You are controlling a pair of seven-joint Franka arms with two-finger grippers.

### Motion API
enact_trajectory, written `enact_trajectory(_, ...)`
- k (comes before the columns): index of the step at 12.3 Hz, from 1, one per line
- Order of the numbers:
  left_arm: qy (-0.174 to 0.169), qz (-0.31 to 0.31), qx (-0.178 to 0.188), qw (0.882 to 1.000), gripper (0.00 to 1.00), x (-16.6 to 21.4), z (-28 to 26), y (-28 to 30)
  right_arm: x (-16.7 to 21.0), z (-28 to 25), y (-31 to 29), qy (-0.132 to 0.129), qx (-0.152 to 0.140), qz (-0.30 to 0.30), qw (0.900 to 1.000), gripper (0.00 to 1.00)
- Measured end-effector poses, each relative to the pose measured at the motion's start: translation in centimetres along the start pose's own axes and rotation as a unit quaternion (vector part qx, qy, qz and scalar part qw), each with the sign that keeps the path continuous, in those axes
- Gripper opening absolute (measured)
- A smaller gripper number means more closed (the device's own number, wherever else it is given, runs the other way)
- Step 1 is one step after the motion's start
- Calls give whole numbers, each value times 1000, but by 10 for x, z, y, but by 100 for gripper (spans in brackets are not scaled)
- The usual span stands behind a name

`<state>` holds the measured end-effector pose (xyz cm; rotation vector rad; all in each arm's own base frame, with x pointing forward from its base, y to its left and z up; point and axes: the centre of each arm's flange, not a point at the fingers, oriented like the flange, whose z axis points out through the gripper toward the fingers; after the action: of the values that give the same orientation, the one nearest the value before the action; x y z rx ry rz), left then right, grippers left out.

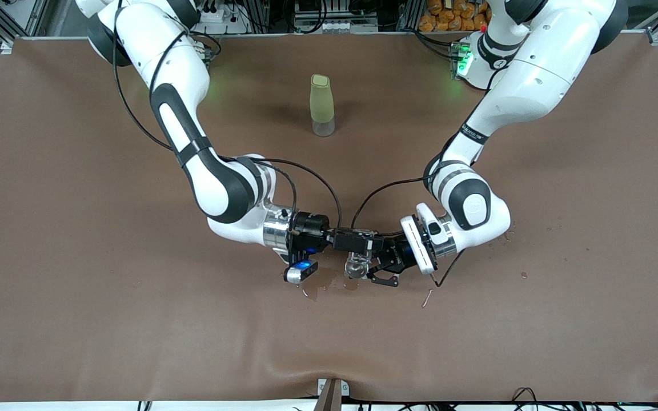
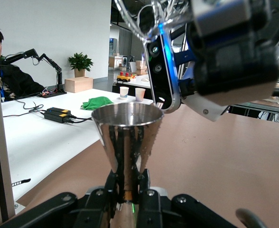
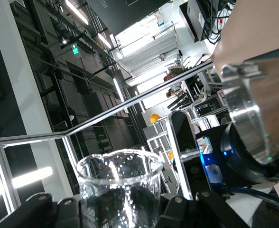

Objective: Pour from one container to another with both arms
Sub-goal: 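Pour liquid from the beaker into the jigger held by the left gripper, then upright the beaker and move both grippers back to their sides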

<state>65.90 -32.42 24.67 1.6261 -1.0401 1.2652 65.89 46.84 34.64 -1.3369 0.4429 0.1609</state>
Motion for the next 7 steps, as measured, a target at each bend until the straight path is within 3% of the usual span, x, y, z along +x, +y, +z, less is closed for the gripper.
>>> enact_trajectory(4,-3,-2,-2,1000,21,-2,0,4,4,-5,-2,2,-11,-77,997,12)
enact_trajectory(7,-7,-6,2,1000,21,-7,-7,1,12,-14,-4,-10,-45,-155,987,12)
